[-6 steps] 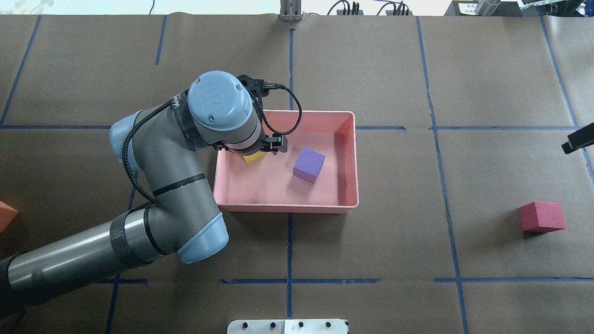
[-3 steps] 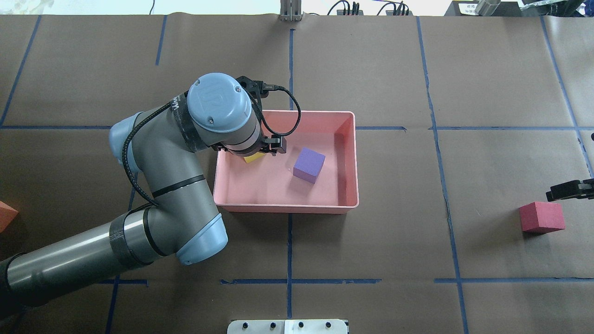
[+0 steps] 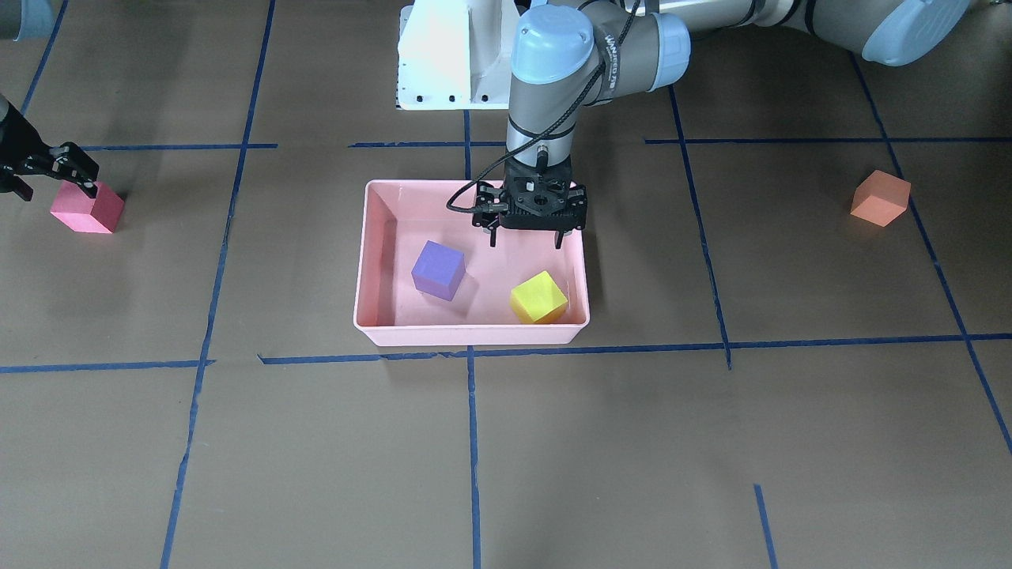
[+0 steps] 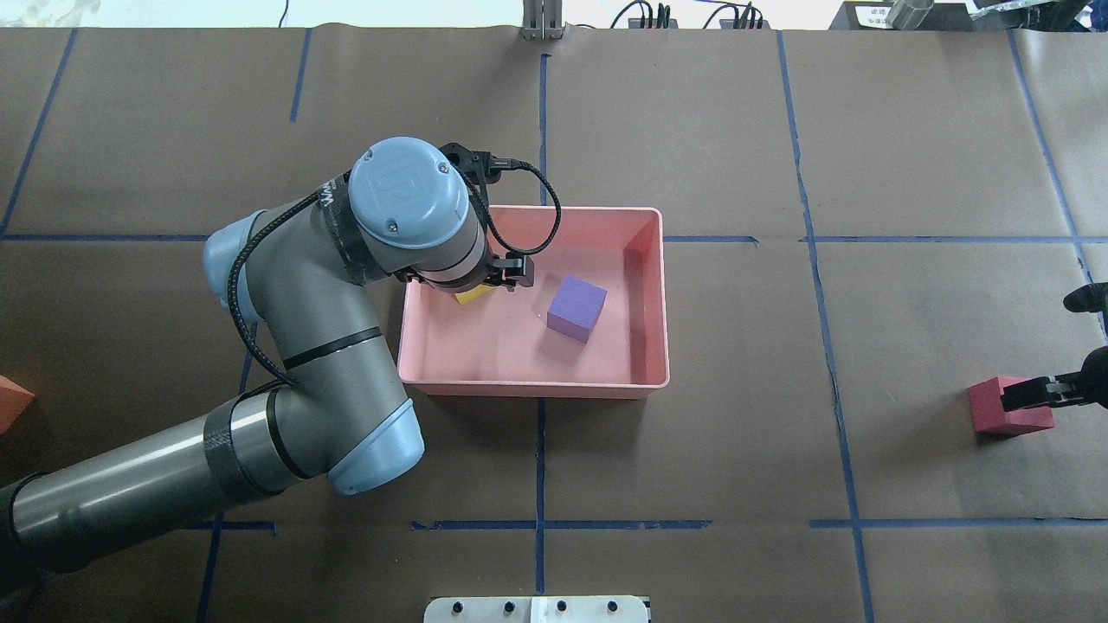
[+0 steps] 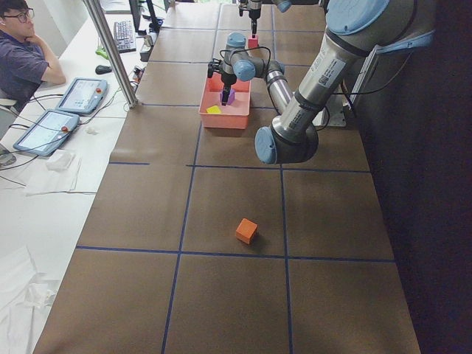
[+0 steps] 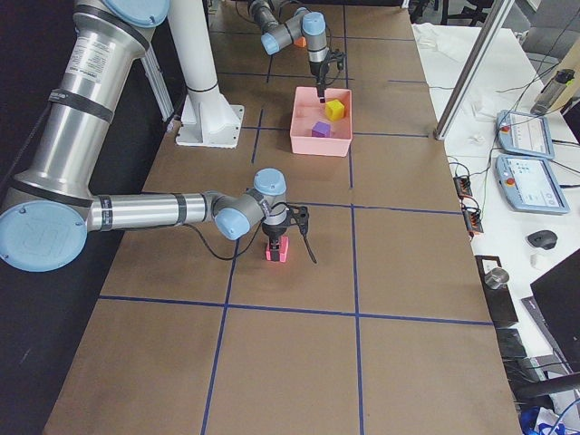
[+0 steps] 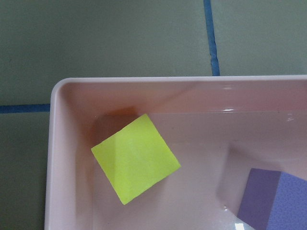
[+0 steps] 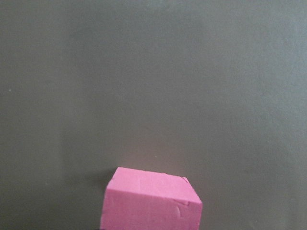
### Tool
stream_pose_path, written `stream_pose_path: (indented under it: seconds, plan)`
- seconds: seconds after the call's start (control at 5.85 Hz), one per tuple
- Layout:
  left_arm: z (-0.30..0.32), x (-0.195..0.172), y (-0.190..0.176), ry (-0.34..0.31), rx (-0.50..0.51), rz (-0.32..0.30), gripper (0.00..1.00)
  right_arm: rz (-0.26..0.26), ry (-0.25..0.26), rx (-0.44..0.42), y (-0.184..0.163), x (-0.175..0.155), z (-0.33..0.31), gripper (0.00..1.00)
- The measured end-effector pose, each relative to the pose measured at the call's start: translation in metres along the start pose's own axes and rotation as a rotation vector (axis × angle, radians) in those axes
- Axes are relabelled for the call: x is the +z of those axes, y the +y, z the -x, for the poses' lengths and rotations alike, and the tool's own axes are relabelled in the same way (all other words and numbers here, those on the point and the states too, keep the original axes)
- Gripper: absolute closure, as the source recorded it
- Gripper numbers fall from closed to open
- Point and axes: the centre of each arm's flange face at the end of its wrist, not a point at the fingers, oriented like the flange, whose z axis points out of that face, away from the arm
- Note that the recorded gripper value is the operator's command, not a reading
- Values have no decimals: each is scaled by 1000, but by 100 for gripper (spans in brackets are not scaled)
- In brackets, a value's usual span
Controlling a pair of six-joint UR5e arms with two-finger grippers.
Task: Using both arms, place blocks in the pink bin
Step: 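Hold the left gripper over the bin while the right gripper grasps the red cube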
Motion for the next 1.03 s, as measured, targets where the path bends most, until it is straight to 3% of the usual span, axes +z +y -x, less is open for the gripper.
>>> stream_pose_path:
  seconds: [0.34, 1.03]
  plan:
    - [3, 2, 1, -1, 0, 1, 0, 5, -13, -24, 2, 12, 4, 0]
    - [3, 3, 2, -2, -3, 0, 0, -5, -38, -38, -1, 4, 14, 0]
